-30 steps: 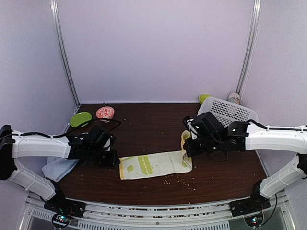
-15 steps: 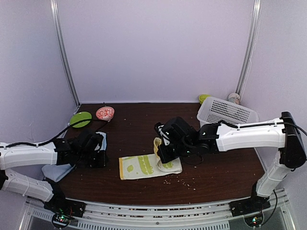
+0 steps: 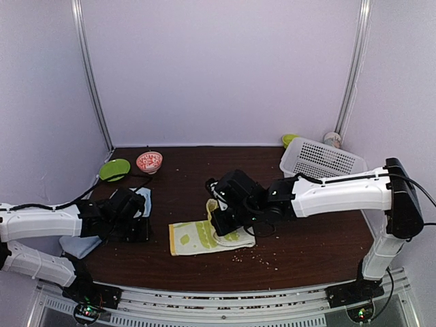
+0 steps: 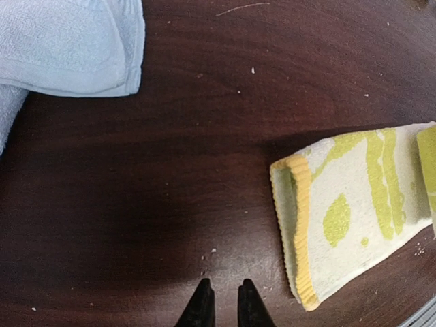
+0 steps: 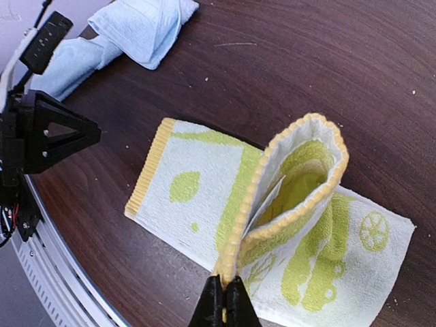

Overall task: Roll the towels
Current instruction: Fold the towel at the center of the board.

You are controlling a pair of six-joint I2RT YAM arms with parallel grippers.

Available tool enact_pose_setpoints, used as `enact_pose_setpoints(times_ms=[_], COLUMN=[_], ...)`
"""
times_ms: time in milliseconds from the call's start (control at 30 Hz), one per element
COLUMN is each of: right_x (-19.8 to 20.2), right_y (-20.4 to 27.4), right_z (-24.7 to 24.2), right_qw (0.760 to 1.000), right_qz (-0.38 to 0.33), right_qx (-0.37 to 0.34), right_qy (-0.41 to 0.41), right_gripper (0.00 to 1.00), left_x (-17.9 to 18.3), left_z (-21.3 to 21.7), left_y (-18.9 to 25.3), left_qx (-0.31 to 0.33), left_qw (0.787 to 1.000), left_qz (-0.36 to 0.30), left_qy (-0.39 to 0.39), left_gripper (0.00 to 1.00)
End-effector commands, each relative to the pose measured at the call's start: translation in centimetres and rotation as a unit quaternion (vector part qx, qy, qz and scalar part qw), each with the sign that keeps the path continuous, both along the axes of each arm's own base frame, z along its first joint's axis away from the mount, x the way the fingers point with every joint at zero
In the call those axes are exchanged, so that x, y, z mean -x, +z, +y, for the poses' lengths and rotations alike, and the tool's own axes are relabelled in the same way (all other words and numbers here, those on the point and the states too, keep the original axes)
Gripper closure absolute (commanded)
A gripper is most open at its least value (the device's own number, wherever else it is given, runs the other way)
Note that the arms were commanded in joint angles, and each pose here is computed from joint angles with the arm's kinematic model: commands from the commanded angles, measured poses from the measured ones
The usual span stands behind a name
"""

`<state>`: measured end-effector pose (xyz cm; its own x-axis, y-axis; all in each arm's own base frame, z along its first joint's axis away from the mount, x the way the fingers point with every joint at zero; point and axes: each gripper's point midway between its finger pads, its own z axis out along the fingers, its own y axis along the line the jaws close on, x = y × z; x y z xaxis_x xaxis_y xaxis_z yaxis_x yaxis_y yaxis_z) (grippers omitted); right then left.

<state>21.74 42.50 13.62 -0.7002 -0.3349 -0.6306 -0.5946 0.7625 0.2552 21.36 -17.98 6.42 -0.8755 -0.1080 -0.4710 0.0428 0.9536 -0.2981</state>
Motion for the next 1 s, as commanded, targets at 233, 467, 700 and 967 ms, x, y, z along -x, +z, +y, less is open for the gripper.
enact_pose_setpoints(times_ms=[233,467,700,967], right_x=[-0.1,-0.2,0.5,1.4], right_y=[3.6,1.8,0.3,-0.7], right_z=[3.6,5.0,6.2,7.5], right_qw=[0.999,0.999,0.999,0.998], right_qz=[-0.025,-0.014,0.000,0.019], right_qx=[-0.042,-0.030,-0.023,-0.024], right_qy=[0.018,0.027,0.042,0.059], right_gripper=[1.00,1.00,1.00,1.00], left_x=[0.0,0.2,0.3,0.4], left_z=[0.1,0.1,0.2,0.2], left_y=[-0.2,-0.4,-0.6,-0.8], left_qx=[0.007,0.006,0.005,0.004], left_qw=[1.000,1.000,1.000,1.000], left_qz=[-0.006,-0.003,0.000,0.003], left_qy=[0.007,0.007,0.007,0.007], left_gripper=[0.88,0.88,0.88,0.88])
